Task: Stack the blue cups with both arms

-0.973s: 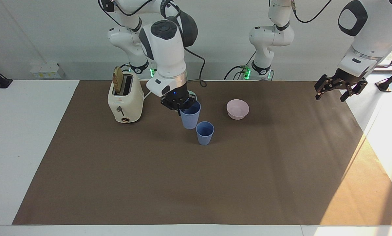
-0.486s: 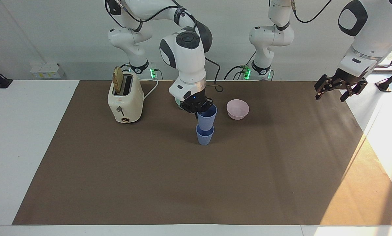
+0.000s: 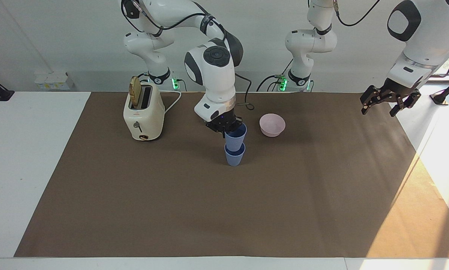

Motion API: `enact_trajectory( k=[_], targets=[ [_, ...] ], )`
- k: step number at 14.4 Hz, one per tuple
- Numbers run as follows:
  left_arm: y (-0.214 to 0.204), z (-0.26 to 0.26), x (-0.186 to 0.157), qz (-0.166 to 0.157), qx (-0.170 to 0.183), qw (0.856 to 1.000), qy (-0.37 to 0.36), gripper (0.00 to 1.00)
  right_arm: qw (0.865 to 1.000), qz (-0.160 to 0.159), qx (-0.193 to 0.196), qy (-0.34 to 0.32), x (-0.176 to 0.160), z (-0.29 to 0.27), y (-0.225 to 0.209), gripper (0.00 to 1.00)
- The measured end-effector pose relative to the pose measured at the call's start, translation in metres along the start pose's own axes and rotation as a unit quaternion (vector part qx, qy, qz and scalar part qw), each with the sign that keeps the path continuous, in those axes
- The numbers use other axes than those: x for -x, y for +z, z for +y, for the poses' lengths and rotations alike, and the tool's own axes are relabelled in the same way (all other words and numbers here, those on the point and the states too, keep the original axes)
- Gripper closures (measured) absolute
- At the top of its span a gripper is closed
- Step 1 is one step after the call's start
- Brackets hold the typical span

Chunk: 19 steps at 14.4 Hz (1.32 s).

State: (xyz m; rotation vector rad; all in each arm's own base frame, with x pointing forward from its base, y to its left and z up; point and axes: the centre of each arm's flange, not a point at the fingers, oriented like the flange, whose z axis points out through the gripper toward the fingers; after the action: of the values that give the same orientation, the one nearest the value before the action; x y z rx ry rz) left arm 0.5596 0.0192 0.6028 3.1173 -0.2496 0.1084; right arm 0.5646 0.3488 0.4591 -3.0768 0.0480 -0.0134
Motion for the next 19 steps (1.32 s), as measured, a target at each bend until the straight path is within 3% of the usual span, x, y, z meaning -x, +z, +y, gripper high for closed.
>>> enact_trajectory(
  k=[9, 11, 17, 18, 19],
  targets=[
    [0.000, 0.003, 0.000, -0.002, 0.000, 1.000, 0.002, 0.00, 1.000, 0.009, -0.006, 0.000, 0.000, -0.001, 0.008, 0.96],
    [0.000, 0.002, 0.000, -0.002, 0.001, 1.000, 0.002, 0.00, 1.000, 0.010, -0.006, 0.001, -0.001, 0.000, 0.009, 0.78],
    [0.000, 0.000, 0.001, -0.002, 0.000, 1.000, 0.000, 0.00, 1.000, 0.017, -0.006, 0.012, -0.011, 0.013, -0.001, 0.07],
    [0.000, 0.000, 0.001, -0.003, 0.000, 1.000, 0.000, 0.00, 1.000, 0.017, -0.003, 0.021, -0.017, 0.025, -0.012, 0.00],
    [0.000, -0.001, 0.001, -0.003, 0.000, 1.000, -0.001, 0.00, 0.999, 0.015, 0.001, 0.030, -0.023, 0.040, -0.027, 0.00]
  ],
)
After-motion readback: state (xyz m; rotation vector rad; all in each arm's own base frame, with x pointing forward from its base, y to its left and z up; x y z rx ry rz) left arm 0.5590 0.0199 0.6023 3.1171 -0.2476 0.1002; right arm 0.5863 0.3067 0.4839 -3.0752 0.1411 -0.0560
